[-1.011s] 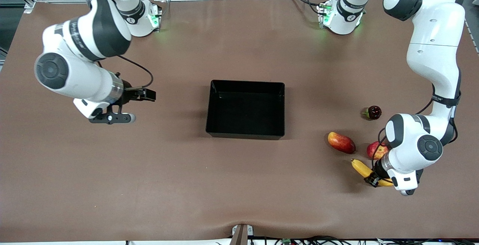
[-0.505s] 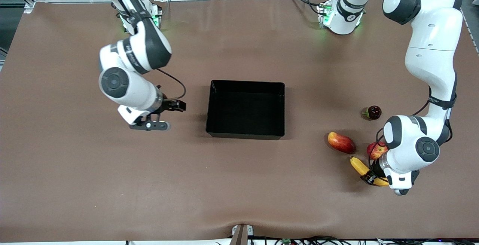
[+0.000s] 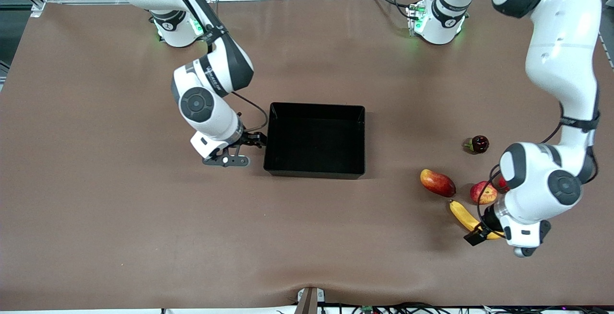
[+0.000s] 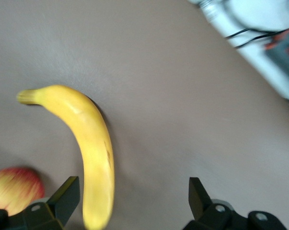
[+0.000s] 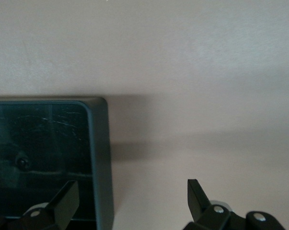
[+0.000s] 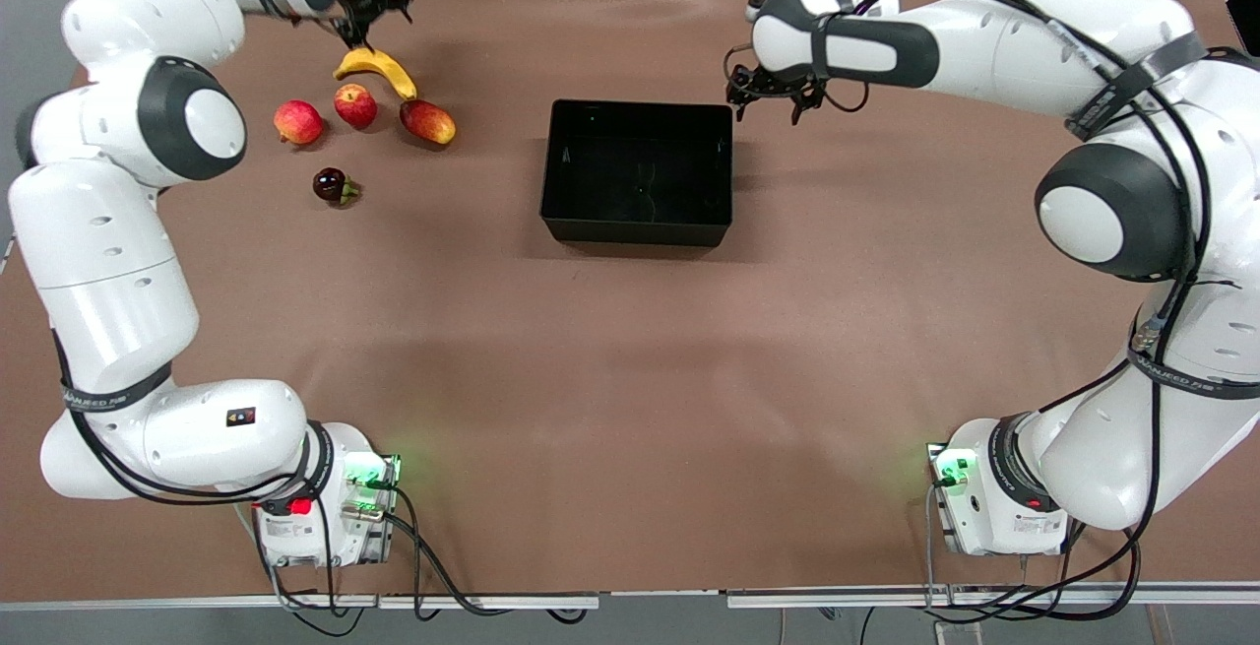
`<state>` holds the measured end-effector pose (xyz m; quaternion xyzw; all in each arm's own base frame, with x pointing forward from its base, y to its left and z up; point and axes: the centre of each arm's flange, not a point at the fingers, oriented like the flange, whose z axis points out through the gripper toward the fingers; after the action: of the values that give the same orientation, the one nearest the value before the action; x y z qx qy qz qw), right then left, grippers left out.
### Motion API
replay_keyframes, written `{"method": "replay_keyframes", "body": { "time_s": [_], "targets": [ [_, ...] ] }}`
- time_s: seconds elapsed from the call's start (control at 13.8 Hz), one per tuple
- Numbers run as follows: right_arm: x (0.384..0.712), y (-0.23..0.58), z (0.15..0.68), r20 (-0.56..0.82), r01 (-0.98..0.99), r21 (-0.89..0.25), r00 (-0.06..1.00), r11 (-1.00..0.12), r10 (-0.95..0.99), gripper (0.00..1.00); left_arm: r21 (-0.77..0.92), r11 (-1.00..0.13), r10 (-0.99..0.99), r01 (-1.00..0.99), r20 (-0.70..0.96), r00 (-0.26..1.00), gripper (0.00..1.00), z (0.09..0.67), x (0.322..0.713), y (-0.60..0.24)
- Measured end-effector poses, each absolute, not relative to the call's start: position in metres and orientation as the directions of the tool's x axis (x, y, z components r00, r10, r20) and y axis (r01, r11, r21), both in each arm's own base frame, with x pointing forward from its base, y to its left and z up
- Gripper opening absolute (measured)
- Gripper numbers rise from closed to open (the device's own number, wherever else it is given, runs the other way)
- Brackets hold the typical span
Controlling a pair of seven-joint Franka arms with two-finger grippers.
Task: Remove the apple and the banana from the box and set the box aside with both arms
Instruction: 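Lower the banana near the fruits while the right gripper reaches the tray, then grip the tray rim with the right gripper while the left gripper withdraws, then drag the black tray away from the fruits with the right gripper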
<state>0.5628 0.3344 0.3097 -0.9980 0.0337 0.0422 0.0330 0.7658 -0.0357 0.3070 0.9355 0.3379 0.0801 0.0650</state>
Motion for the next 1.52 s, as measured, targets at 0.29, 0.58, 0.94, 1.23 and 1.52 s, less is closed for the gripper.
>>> {"method": "replay_keyframes", "body": {
  "time_s": [0.29,0.58,0.94,1.23,1.52],
  "targets": [
    [0.551,0.363,0.282,-0.068,-0.072,-0.062,0.995,-0.995,-0.068,1.0,0.131,-0.828,0.56,0.546,0.135,0.817,1.0,0.455,0.732,-0.06],
    [0.539,0.384,0.256,-0.068,-0.081,-0.052,0.995,-0.995,-0.078,0.86,0.028,-0.929,0.371,0.37,0.125,0.92,1.0,0.539,0.688,-0.053],
    [0.538,0.385,0.25,-0.071,-0.089,-0.046,0.994,-0.995,-0.085,0.32,-0.065,-0.968,0.238,0.242,0.06,0.969,1.0,0.626,0.621,-0.041],
    [0.543,0.384,0.255,-0.063,-0.104,-0.052,0.993,-0.993,-0.101,0.06,-0.043,-0.986,0.158,0.161,0.059,0.986,1.0,0.664,0.577,-0.009],
    [0.551,0.386,0.278,-0.085,-0.109,-0.043,0.991,-0.993,-0.105,0.06,-0.059,-0.988,0.139,0.14,0.021,0.99,1.0,0.671,0.541,-0.019]
  ]
}}
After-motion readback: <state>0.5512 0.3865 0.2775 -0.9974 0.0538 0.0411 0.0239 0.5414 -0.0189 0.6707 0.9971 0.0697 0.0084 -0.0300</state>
